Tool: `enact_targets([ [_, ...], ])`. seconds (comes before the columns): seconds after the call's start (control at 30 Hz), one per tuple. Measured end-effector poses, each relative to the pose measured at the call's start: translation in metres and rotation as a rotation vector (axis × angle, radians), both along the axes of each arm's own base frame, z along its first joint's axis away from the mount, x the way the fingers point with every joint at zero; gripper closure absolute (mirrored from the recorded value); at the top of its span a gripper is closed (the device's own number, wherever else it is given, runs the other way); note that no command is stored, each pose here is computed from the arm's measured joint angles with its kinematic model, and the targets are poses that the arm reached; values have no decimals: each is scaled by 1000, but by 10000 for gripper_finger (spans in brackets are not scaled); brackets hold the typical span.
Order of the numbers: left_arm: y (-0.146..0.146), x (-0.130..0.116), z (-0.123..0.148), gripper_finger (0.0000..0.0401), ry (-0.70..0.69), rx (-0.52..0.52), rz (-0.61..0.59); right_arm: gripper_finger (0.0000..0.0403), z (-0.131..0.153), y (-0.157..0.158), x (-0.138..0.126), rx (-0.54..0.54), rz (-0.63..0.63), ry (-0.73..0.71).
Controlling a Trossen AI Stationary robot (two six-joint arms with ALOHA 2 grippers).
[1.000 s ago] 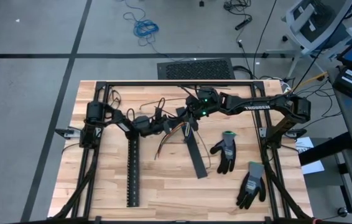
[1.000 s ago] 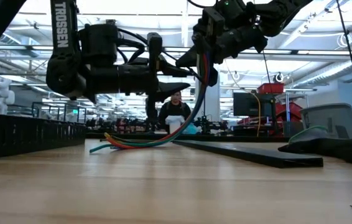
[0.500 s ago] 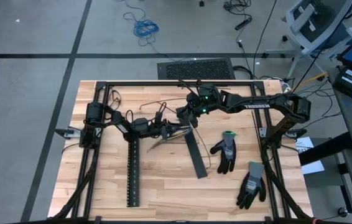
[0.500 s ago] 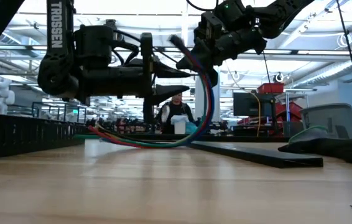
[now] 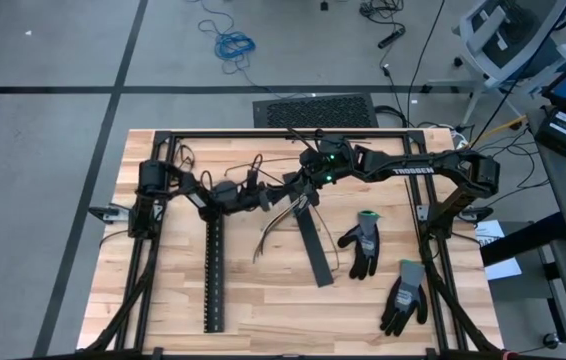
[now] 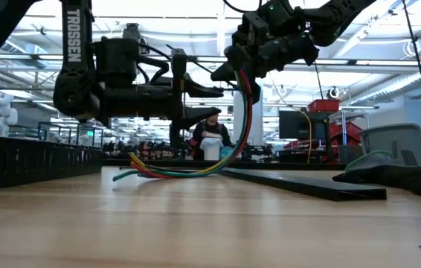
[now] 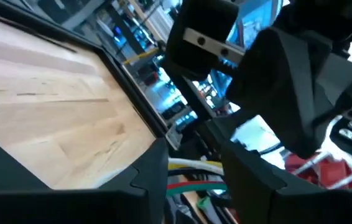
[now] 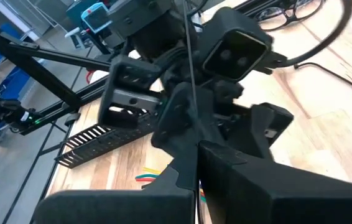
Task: Ziptie cables
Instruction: Wrap the black zip tie on the cables
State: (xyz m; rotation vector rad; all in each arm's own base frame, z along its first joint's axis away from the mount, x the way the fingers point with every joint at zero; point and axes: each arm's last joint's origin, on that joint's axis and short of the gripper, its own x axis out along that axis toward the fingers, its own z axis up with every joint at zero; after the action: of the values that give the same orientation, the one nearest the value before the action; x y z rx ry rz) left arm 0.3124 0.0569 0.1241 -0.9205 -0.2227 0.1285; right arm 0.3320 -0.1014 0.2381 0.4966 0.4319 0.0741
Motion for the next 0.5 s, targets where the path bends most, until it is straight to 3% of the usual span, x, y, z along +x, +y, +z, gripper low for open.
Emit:
enact_targets([
  [0.27, -11, 4, 3, 187, -18, -19, -78, 403, 0, -2, -1, -7, -5, -1],
  [0.5, -15, 14, 15, 177, -73, -2, -65, 403, 0, -4, -1, -13, -10, -4],
])
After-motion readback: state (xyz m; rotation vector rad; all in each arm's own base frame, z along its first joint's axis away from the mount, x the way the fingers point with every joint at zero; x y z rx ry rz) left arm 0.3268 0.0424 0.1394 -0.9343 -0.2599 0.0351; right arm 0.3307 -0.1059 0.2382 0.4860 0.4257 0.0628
